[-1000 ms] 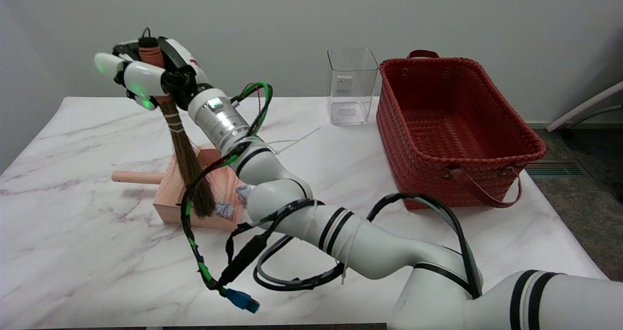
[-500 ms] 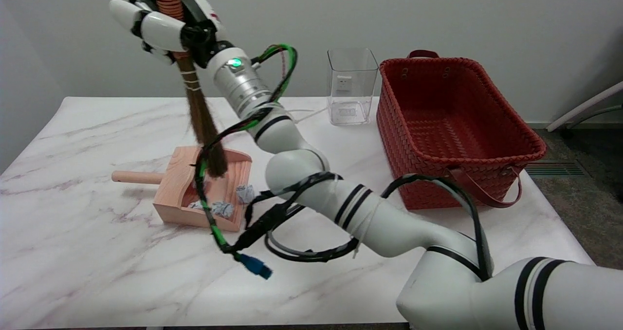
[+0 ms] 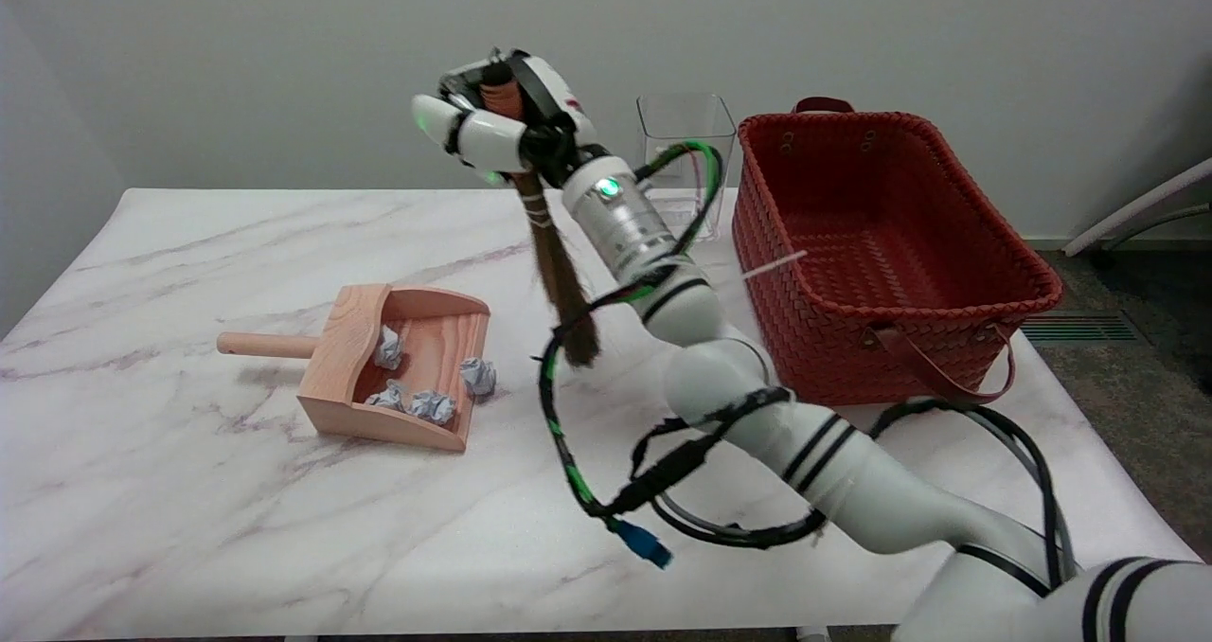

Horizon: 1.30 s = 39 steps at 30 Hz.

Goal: Sweep the paper ball into the dustpan.

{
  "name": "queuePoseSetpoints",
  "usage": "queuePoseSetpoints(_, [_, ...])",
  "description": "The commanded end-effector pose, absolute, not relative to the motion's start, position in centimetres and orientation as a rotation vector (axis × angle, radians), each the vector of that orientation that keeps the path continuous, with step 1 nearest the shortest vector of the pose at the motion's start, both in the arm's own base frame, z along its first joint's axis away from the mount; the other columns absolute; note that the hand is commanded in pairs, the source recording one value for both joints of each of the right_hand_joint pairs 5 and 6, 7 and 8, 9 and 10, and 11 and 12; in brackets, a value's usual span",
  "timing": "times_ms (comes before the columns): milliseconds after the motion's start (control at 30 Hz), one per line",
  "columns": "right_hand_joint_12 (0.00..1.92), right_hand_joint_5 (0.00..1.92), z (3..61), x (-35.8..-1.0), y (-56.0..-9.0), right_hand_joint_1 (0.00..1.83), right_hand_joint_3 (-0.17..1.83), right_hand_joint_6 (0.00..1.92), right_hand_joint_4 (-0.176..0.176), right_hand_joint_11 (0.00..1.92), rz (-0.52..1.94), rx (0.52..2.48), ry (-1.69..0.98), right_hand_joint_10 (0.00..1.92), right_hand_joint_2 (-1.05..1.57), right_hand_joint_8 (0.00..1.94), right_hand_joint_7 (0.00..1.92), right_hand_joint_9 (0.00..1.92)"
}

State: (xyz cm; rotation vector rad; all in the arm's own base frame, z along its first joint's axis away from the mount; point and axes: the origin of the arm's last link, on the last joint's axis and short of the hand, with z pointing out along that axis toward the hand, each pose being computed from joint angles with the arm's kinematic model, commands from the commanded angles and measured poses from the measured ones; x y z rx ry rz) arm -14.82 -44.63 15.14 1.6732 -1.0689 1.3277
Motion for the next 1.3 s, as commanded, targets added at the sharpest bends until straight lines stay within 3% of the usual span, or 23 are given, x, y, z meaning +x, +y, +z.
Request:
queuePoseSetpoints(33, [1.86, 1.92, 22.5, -21.0, -39.3, 1.19, 0.46, 1.92, 0.0, 1.86, 1.124, 1.635, -0.824, 1.92, 1.57, 1.92, 1.92, 1.92])
queuePoseSetpoints(267, [1.86, 1.92, 19.8, -24.1, -39.6, 1.19, 0.45, 1.92, 0.0, 1.86, 1.148, 1.53, -0.963, 1.92, 1.57, 1.92, 1.92, 1.92])
queuePoseSetpoints(633, [1.86, 1.92, 10.6, -26.5, -42.0, 1.18, 0.43, 1.92, 0.0, 1.86, 1.181, 1.423, -1.176, 1.92, 1.57, 1.92, 1.92, 1.92])
queuePoseSetpoints(1300, [1.8, 1.92, -1.1, -18.9, -45.5, 1.15, 0.54, 1.92, 0.0, 1.8, 1.378, 1.351, -1.588, 1.89, 1.57, 1.92, 1.92, 1.89])
